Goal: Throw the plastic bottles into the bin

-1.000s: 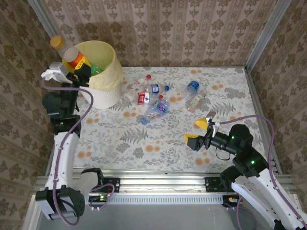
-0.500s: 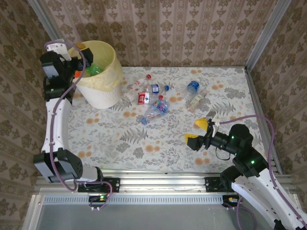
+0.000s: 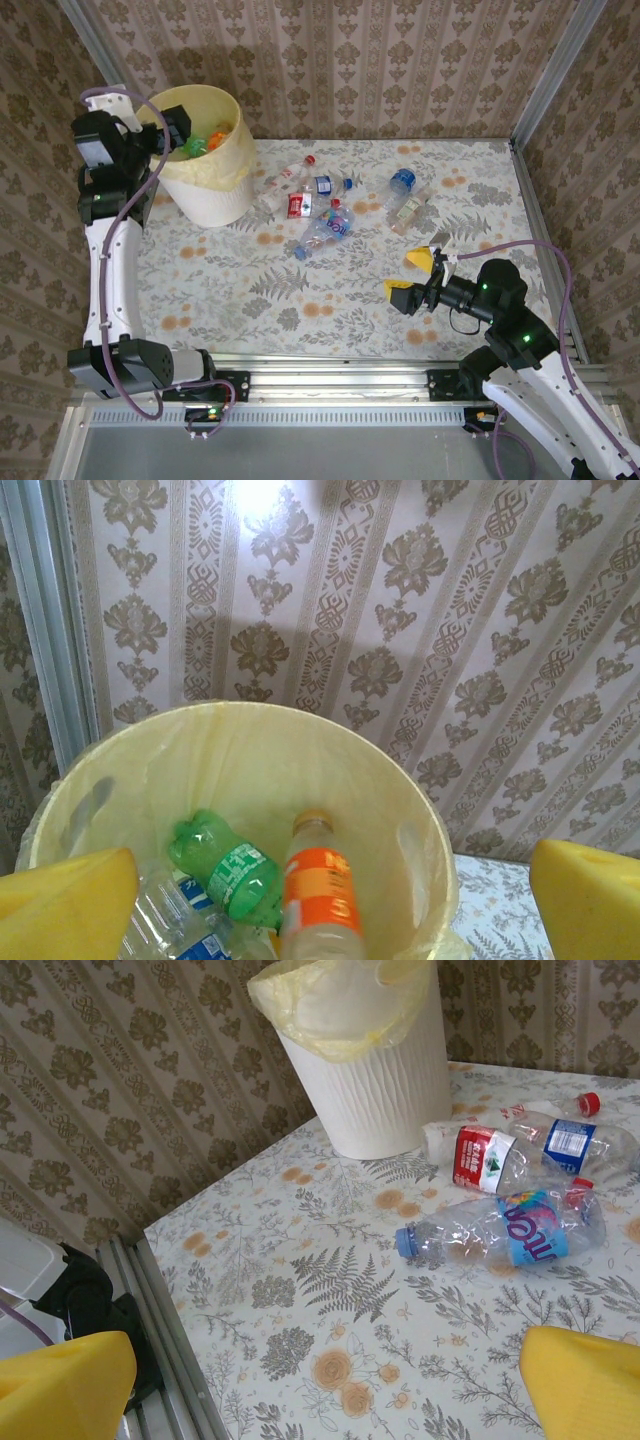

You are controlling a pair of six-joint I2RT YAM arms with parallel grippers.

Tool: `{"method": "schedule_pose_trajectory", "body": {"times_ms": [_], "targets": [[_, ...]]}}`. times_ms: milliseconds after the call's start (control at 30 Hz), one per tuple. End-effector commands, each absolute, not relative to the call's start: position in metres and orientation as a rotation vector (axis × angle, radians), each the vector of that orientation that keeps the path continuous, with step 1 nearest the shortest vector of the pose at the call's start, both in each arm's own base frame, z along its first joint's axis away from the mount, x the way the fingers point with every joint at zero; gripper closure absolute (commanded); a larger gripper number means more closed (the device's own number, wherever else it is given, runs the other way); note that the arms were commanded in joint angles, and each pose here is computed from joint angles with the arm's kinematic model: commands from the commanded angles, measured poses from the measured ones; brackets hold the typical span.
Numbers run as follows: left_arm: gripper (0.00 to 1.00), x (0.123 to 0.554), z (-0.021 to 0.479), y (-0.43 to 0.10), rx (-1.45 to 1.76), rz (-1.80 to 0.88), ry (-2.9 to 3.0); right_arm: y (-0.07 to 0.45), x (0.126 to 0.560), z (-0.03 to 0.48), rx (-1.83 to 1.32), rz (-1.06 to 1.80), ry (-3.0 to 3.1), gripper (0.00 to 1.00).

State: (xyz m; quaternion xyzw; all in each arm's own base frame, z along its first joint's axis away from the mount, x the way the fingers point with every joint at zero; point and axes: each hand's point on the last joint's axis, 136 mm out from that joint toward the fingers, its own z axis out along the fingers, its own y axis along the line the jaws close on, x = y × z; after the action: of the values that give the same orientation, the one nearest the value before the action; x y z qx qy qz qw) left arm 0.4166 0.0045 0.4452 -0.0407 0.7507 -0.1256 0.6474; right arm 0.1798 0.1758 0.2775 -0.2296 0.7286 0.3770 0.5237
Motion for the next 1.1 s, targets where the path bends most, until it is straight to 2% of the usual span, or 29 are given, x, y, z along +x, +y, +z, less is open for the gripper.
{"method": "schedule_pose_trajectory", "body": {"times_ms": [0,200,433,600,833,1067], "targets": [[0.00,0.406,0.459,-0.004,-0.070,-0.324,1.676,0.176,0.176,0.285,-0.565,0.901,1.726,0.00],[0.00,0.379,0.478,-0.045,0.112,-0.341,1.618,0.176,0.177,0.285,-0.565,0.902,1.725,0.00],[0.00,0.351,0.472,-0.108,0.396,-0.421,1.614,0.177,0.177,0.284,-0.565,0.905,1.730,0.00],[0.00,0.334,0.442,-0.157,0.635,-0.455,1.659,0.176,0.177,0.282,-0.561,0.902,1.737,0.00],[0.00,0.322,0.395,-0.197,0.807,-0.525,1.754,0.176,0.177,0.282,-0.561,0.902,1.738,0.00],[0.00,0.312,0.327,-0.241,1.037,-0.497,1.901,0.177,0.178,0.282,-0.565,0.904,1.741,0.00]]}}
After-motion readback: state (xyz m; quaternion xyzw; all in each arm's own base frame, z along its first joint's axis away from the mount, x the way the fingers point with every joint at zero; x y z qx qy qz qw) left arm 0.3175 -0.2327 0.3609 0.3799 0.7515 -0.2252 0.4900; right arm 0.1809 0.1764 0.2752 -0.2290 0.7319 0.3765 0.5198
